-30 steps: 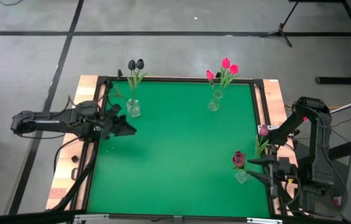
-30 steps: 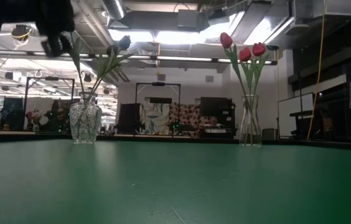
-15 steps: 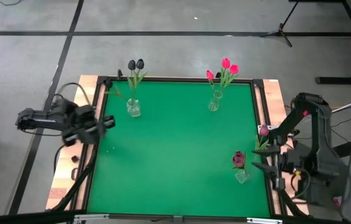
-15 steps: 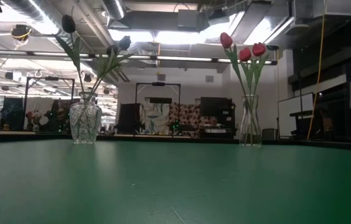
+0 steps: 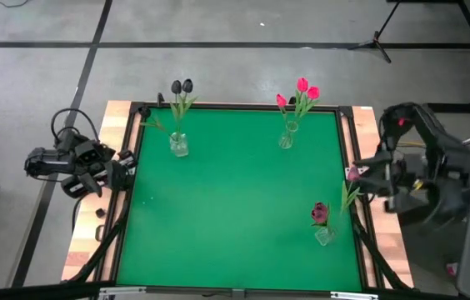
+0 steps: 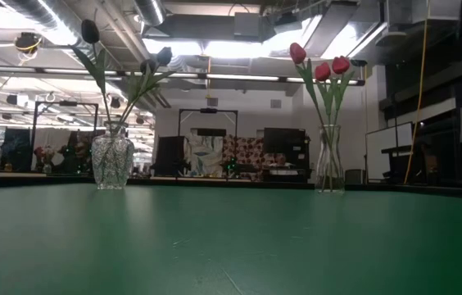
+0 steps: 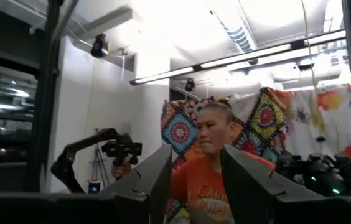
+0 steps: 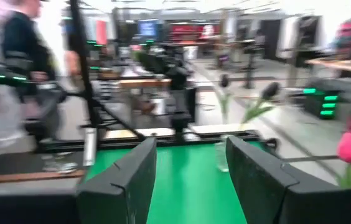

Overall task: Sort flowers into vase by color
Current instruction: Return to Home Position

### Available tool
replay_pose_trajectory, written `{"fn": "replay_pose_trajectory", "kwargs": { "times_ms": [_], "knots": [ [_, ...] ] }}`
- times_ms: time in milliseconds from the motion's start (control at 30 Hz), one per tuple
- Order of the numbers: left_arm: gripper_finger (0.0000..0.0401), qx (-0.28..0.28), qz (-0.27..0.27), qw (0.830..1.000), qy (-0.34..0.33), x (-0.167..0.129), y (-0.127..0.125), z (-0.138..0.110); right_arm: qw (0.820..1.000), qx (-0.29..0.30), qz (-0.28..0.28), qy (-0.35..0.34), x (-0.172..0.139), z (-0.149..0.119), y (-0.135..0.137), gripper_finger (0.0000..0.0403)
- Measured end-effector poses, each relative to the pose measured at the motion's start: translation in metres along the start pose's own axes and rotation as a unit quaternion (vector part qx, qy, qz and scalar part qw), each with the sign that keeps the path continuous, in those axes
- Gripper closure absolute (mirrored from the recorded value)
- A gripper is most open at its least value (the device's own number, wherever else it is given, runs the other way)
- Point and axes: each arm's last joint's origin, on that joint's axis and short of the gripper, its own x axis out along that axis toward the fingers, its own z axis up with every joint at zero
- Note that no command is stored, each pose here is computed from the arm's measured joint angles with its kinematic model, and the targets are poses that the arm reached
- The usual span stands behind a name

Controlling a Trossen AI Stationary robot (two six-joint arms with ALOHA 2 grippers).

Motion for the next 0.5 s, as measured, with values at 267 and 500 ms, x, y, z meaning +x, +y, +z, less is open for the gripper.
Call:
{"fn": "replay_pose_trajectory", "kwargs": {
  "times_ms": [267,500],
  "knots": [
    [0.0267,0.011,0.030,0.999,-0.020,0.000,0.002,0.001,0.984,0.017,0.179,0.012,-0.023,0.013,-0.025,0.0210],
    [0.0267,0.038,0.028,0.999,-0.018,0.000,0.002,0.001,0.954,0.062,0.292,0.027,-0.046,0.004,-0.015,0.0210]
  ]
}}
